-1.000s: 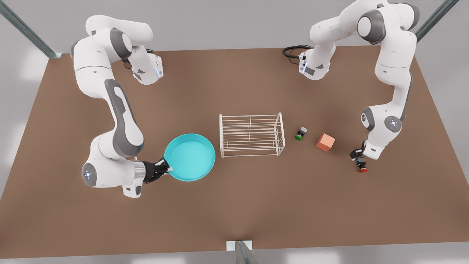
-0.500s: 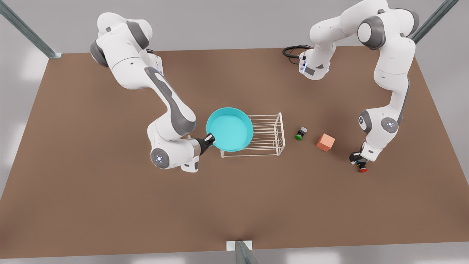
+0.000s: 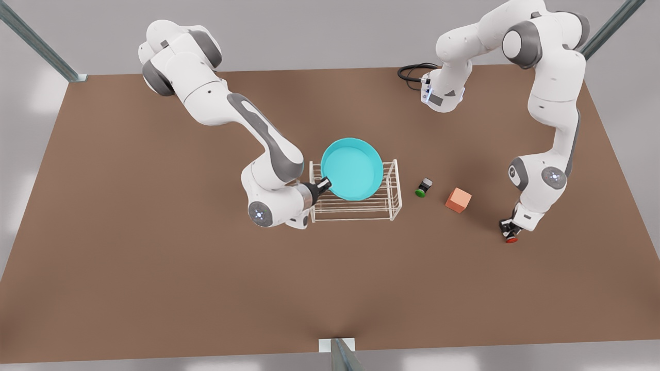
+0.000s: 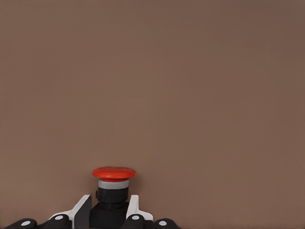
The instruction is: Place the plate on the shelf with right arm and place the red button switch in the plate with left arm
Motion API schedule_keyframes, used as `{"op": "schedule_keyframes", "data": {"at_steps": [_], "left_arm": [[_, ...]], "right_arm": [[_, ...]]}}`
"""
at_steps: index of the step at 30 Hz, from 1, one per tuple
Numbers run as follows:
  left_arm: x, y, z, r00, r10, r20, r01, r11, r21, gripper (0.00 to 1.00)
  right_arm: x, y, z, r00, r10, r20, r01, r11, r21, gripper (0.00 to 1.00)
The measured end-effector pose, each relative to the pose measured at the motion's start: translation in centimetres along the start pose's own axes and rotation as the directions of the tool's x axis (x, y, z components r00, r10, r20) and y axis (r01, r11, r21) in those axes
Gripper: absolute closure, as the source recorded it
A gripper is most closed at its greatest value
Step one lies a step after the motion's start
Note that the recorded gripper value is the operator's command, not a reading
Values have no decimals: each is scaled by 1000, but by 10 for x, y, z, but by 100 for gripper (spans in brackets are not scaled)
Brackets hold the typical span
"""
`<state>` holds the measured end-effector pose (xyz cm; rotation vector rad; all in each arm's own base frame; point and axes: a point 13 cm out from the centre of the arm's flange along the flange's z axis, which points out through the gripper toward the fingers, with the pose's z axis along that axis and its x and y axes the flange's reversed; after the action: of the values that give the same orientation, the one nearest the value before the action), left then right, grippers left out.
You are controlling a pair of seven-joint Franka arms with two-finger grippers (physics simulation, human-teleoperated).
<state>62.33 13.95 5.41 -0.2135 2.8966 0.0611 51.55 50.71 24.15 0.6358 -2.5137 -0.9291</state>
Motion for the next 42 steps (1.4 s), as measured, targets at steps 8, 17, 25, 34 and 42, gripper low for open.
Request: {"op": "schedule_keyframes", "data": {"at_steps": [8, 17, 25, 34, 42], "left_arm": [[8, -2, 13, 999, -6, -34, 6, 1000, 3, 41], [14, -1, 17, 999, -11, -49, 11, 1000, 3, 55], [-10, -6, -11, 1000, -7, -26, 7, 1000, -3, 57], [-116, -202, -165, 994, 107, 6, -107, 988, 115, 56], [-14, -459, -298, 973, 180, -146, -137, 955, 263, 56]], "right_arm": [[44, 0, -309, 903, -17, 429, -87, 971, 222, 0], [180, -266, -347, 900, 269, 344, -421, 741, 523, 0], [199, -280, -378, 889, 236, 392, -435, 704, 562, 0], [198, -282, -381, 893, 218, 395, -424, 702, 572, 0], [198, -283, -383, 894, 212, 394, -419, 703, 575, 0]]}}
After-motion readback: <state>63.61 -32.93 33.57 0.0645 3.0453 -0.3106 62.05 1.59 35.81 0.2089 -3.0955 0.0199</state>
